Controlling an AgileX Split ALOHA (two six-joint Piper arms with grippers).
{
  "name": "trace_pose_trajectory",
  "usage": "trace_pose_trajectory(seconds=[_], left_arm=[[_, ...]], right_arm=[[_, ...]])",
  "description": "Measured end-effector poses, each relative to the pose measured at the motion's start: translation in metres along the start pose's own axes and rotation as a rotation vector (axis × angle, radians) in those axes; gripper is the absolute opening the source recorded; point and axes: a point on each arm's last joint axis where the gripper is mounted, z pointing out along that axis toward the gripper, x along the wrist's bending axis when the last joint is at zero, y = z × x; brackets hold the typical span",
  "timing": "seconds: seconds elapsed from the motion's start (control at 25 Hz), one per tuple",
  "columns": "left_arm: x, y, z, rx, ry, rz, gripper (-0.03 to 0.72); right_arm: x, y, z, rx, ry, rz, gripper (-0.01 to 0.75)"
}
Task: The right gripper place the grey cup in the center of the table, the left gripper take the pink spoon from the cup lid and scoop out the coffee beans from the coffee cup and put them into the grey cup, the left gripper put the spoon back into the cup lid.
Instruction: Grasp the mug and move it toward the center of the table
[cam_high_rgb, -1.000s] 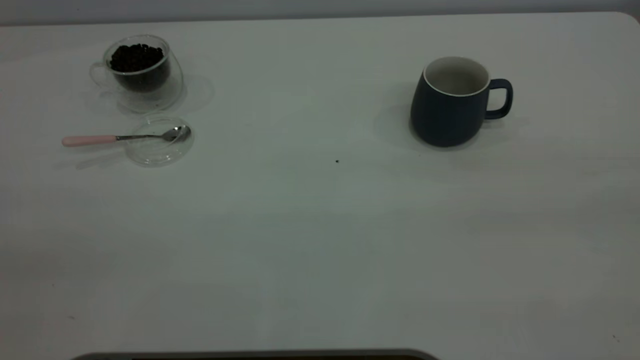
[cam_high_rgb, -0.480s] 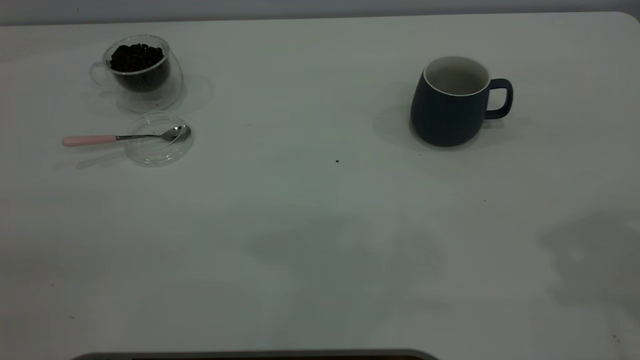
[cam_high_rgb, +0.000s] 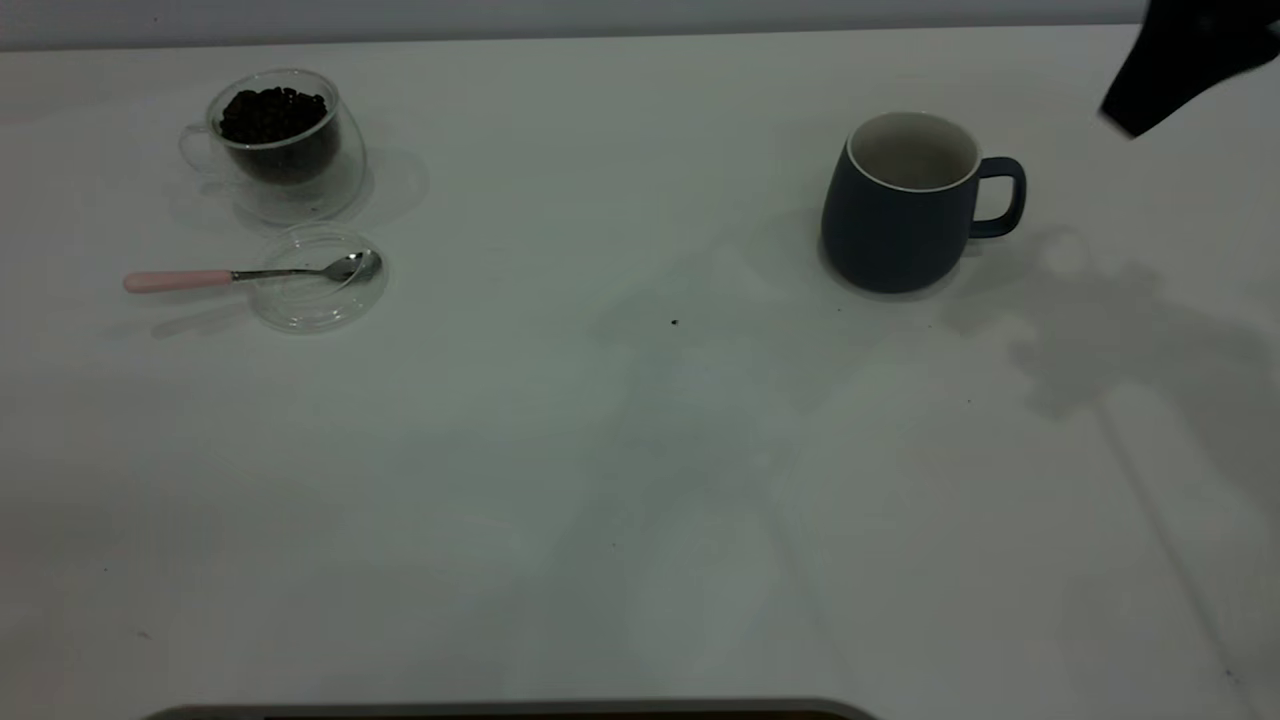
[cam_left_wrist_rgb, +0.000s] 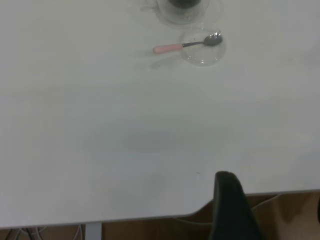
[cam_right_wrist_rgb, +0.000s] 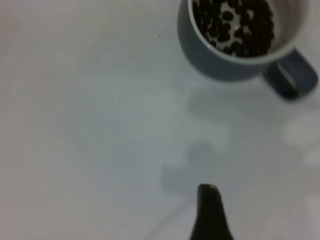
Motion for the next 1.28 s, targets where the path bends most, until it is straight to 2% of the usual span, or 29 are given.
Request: trace_pose_trajectory(seconds=[0.2, 0.32, 0.44, 0.56, 0.72, 0.96, 1.12, 1.28], left_arm=[[0.0, 0.0, 0.0, 0.0, 0.0, 0.0, 0.476], [0.0, 0.0, 0.0, 0.0, 0.0, 0.0, 0.476], [0.0, 0.0, 0.0, 0.0, 0.0, 0.0, 0.476], [0.0, 0.0, 0.0, 0.0, 0.0, 0.0, 0.476], [0.0, 0.0, 0.0, 0.0, 0.0, 0.0, 0.476], [0.0, 0.0, 0.0, 0.0, 0.0, 0.0, 0.476], [0.0, 0.0, 0.0, 0.0, 0.0, 0.0, 0.476], [0.0, 0.0, 0.0, 0.0, 0.0, 0.0, 0.476]], right_arm=[[-0.025, 0.009, 0.043, 0.008, 0.014, -0.311, 0.512], [-0.032, 0.014, 0.05, -0.027, -0.023, -0.401, 0.502], [-0.035, 0.019, 0.055, -0.075, -0.057, -0.431, 0.501], [-0.034, 0.018, 0.067, -0.103, -0.038, -0.485, 0.498], [-0.032, 0.012, 0.083, -0.102, -0.015, -0.57, 0.497], [-0.034, 0.007, 0.101, -0.098, -0.045, -0.615, 0.497], [-0.027, 0.009, 0.116, -0.113, -0.029, -0.609, 0.497], [-0.007, 0.025, 0.127, -0.139, -0.003, -0.612, 0.497]])
